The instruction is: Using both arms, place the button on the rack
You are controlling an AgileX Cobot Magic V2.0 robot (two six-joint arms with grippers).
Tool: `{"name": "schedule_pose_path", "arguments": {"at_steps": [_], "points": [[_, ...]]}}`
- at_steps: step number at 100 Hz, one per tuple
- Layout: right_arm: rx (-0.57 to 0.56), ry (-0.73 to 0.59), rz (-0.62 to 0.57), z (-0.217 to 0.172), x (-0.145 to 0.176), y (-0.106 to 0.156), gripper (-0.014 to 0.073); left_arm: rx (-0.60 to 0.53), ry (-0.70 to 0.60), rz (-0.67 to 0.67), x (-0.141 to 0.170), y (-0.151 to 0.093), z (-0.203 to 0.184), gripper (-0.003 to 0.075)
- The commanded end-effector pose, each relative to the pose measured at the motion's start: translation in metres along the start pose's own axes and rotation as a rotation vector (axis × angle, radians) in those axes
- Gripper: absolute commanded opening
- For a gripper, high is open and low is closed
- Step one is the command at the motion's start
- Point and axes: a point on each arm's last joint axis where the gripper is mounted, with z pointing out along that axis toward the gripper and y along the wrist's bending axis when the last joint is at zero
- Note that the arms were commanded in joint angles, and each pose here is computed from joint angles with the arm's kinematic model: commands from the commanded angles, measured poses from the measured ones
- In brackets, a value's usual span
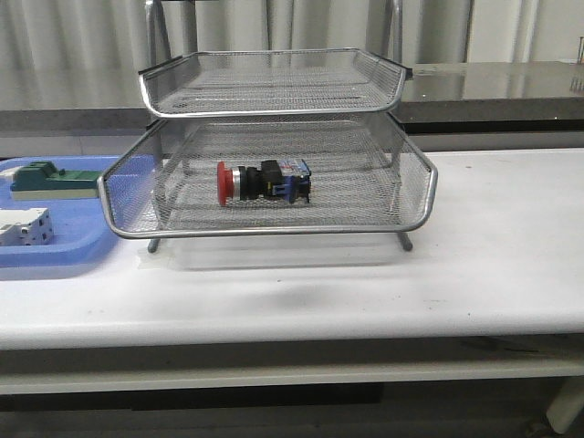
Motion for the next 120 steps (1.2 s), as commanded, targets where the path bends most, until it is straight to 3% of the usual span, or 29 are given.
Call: {"name": "schedule_pose_path", "arguments": {"at_steps": [1,22,40,72,120], "points": [[0.001,-0.09,-0.001,-0.009,-0.012,0.0,-0.0068,-0.047,-0.05,-0.064,0.017,0.008,-0.04,0.057],[0.001,-0.09,-0.001,-0.009,-0.012,0.0,-0.0068,-0.16,-0.099,-0.221,0.065,0.032,-0.066,0.057],[0.001,-0.09,-0.001,-0.009,-0.012,0.0,-0.0068,-0.259,-0.174,-0.35,0.108,0.033,-0.081,0.057],[0.001,-0.09,-0.001,-0.009,-0.012,0.0,-0.0068,-0.417,-0.441,-0.396,0.17,-0.006,-0.086,0.057],[0.001,-0.09,-0.001,-0.009,-0.012,0.0,-0.0068,-0.51,-0.722,-0.433,0.251,-0.066,-0.063,0.057]]}}
